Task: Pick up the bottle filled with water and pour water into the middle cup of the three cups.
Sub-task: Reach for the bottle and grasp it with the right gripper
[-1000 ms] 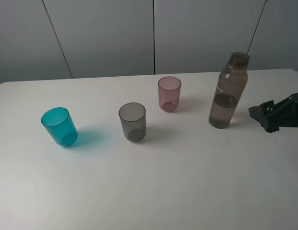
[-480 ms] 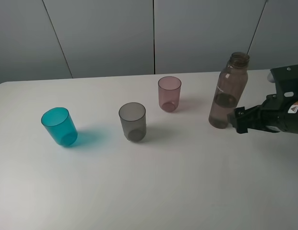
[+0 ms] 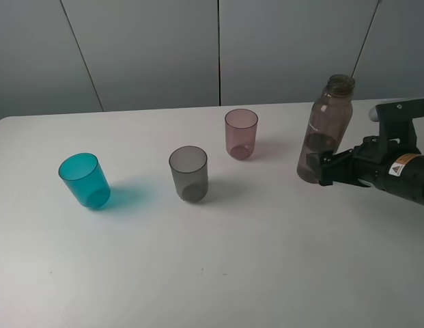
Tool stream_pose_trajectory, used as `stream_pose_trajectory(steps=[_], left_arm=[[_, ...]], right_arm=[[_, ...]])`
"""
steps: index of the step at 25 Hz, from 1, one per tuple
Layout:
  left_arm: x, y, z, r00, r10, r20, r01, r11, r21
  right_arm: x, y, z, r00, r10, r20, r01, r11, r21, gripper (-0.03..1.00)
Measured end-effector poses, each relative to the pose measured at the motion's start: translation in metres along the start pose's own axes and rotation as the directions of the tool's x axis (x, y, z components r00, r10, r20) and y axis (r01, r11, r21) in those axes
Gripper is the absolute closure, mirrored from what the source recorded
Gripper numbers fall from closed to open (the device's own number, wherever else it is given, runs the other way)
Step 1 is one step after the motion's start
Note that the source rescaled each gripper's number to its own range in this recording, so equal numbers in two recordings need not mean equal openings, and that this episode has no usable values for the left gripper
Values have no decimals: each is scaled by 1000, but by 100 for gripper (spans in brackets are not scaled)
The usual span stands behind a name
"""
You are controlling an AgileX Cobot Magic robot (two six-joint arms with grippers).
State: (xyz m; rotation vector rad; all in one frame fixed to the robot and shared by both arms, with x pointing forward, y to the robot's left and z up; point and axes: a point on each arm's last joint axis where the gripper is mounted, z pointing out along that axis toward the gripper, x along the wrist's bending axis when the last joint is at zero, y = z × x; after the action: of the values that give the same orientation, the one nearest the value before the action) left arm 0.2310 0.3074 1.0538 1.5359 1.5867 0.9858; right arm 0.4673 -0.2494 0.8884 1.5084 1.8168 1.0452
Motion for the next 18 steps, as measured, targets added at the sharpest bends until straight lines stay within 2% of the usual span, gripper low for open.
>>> stream_pose_trajectory(steps=[4, 11, 18], left_arm=[[0, 0, 0, 1000, 0, 0, 0, 1000, 0], [0, 0, 0, 1000, 0, 0, 0, 1000, 0], [0, 0, 0, 1000, 0, 0, 0, 1000, 0]], right_arm=[[0, -6, 8, 1000, -2, -6, 2, 1000, -28, 8], [-2, 1, 9, 1000, -21, 12, 22, 991, -135, 8], [-2, -2, 19, 999, -32, 10, 33, 988, -149, 8]])
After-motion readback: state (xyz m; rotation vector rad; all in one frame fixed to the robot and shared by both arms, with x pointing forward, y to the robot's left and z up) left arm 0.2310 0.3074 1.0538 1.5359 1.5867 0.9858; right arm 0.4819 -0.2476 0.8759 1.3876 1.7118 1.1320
